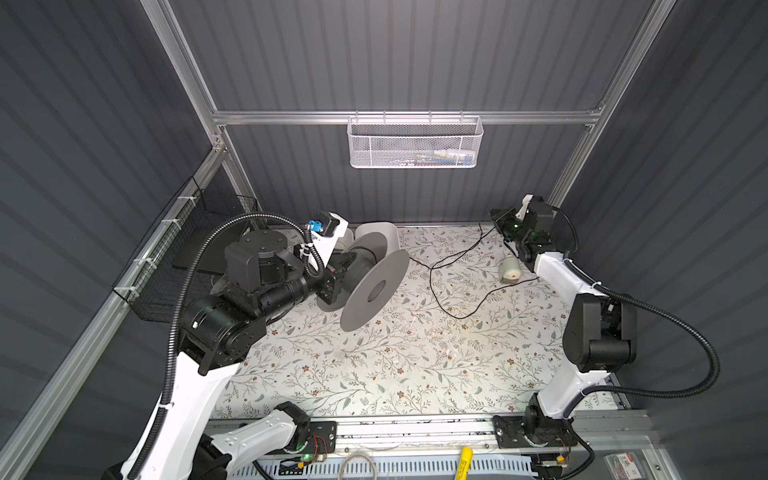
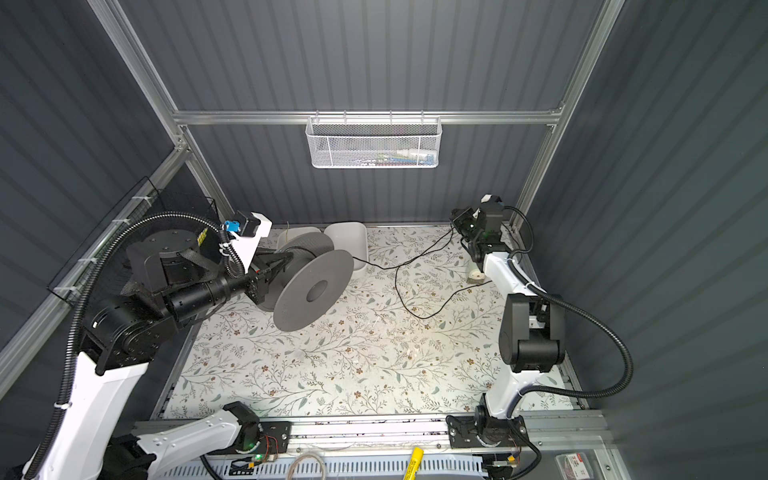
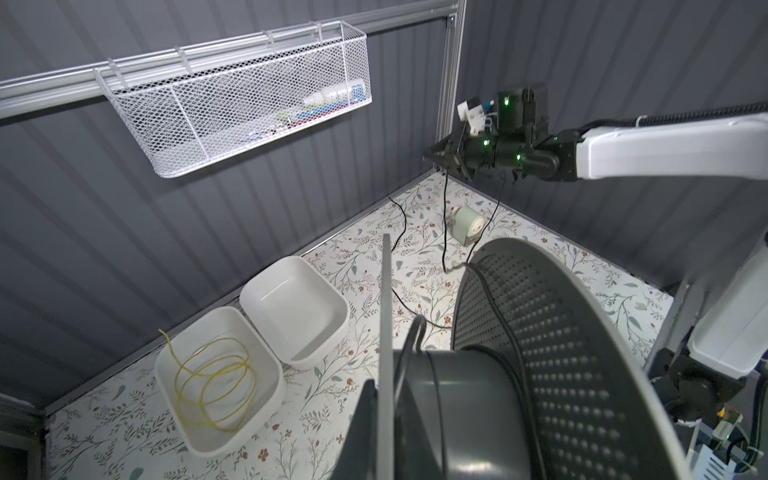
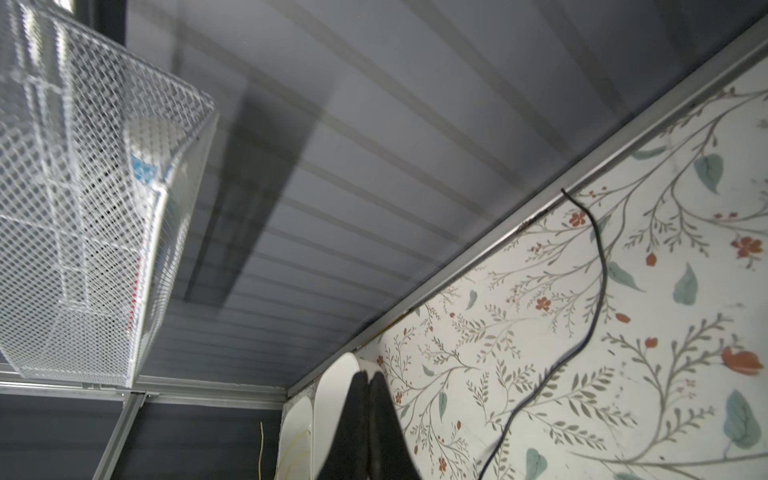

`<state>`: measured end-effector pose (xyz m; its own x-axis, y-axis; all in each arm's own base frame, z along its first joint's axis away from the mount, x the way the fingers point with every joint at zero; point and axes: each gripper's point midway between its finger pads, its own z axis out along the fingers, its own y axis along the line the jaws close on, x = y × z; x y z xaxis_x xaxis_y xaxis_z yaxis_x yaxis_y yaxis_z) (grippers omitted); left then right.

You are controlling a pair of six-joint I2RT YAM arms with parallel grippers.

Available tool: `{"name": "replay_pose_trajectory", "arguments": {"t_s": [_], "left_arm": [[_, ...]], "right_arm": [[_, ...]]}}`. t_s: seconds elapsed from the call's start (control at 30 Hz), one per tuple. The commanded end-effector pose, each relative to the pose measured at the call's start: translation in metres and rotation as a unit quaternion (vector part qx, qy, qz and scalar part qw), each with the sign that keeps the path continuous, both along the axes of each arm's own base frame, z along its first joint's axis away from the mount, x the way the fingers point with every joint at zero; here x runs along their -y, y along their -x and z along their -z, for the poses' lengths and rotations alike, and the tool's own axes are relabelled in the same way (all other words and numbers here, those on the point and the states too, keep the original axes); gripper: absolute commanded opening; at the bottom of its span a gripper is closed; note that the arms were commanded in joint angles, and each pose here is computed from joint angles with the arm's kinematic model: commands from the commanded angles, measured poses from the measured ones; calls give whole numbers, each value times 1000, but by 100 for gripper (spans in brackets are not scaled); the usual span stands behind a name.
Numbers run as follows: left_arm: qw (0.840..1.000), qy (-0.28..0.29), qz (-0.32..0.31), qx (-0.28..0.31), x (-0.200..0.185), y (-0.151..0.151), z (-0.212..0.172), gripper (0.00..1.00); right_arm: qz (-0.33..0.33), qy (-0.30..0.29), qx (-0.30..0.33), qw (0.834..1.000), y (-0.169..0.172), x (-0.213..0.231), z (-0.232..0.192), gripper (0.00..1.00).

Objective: Wrap the cables

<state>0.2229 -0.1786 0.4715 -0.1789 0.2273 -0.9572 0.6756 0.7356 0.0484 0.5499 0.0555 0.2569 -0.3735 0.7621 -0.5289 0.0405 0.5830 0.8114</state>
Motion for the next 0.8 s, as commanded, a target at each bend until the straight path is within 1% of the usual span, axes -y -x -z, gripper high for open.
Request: {"name": "replay_pose_trajectory", "arguments": {"t_s": [0.0,0.1,0.17,0.2,0.3,0.4,0.5,0.57,0.63,0.77], "left_arm": [[994,80,-49,60,-9,-12,-55,0],[984,118,-110,76,-18,-34,-69,0],[973,156,-149,80,-24,-47,-79,0],[964,180,-178,76,-30,-55,-82,0],[945,232,-220,65,-35,-72,-87,0],[927,263,-257,76,-38,-91,-83,0],[914,265,-293,90,-39,-111,-69,0],[908,255,-320,91,-42,-122,-57,0],[904,242,-340,96,-44,-130,-47,0],[892,228,-377,102,-50,-141,-32,0]], "right_arm": [[-1,27,4,1000,16,-11,9,0],[-14,38,1,999,36,-33,23,0],[-15,44,-2,999,52,-43,33,0],[-19,47,-3,999,60,-51,39,0],[-50,54,-7,997,83,-81,50,0],[-83,59,-1,995,109,-114,54,0],[-121,63,9,991,136,-148,50,0],[-152,83,30,985,153,-173,36,0],[-179,102,51,977,168,-192,19,0],[-232,98,96,963,198,-228,-24,0]]}}
